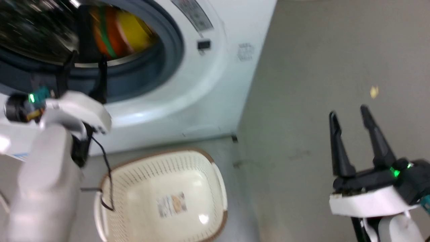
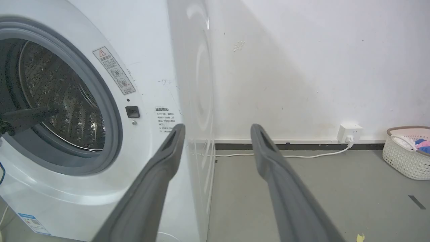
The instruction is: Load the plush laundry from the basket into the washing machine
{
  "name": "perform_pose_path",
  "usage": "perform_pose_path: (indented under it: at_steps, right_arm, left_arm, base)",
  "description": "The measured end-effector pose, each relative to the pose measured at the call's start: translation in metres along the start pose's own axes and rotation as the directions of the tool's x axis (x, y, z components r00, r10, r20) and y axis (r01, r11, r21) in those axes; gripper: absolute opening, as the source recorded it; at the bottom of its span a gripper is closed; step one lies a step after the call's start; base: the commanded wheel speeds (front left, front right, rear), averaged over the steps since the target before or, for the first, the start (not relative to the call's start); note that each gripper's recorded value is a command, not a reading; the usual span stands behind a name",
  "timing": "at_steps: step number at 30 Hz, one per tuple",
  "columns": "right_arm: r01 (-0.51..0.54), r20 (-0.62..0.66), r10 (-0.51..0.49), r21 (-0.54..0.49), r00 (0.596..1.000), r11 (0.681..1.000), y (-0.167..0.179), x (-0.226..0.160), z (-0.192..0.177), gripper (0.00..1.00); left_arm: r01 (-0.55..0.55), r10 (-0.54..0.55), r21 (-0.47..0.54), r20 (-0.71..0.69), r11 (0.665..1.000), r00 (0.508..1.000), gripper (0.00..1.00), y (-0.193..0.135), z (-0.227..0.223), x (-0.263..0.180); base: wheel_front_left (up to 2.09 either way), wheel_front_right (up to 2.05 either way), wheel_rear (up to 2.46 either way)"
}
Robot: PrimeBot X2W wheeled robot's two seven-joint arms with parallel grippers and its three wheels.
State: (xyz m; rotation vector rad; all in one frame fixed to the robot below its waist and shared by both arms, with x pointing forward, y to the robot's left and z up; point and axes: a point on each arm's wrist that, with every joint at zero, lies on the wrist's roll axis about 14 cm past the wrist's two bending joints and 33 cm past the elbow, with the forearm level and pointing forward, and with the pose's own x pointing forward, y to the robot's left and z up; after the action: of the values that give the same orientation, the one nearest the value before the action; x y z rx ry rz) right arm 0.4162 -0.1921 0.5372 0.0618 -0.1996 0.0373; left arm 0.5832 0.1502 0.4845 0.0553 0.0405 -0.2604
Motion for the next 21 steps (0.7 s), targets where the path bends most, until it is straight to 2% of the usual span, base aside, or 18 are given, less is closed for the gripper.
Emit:
perform_pose_path:
  at_steps: [4,10,17,21]
  right_arm:
    - [-0.036,0.038,0.035,0.017,0.999,0.999,0.014,-0.011,0.018,1.00]
    - [-0.104,0.080,0.100,0.043,0.992,0.994,0.040,-0.025,0.036,1.00]
    - [-0.192,0.074,0.187,0.080,0.980,0.978,0.072,-0.046,0.038,1.00]
    - [-0.197,0.068,0.191,0.095,0.979,0.976,0.074,-0.050,0.036,1.00]
  left_arm:
    - [-0.073,0.076,-0.024,0.133,0.997,0.988,1.00,0.001,0.041,-0.050]
    - [-0.189,0.209,-0.111,0.205,0.976,0.956,1.00,0.001,0.055,-0.140]
    - [-0.259,0.270,-0.087,0.154,0.962,0.951,1.00,-0.023,0.030,-0.224]
    - [-0.282,0.292,-0.087,0.157,0.956,0.943,1.00,-0.026,0.030,-0.237]
  base:
    - [0.00,0.00,0.00]
    - [0.00,0.00,0.00]
    - [0.00,0.00,0.00]
    - [0.00,0.00,0.00]
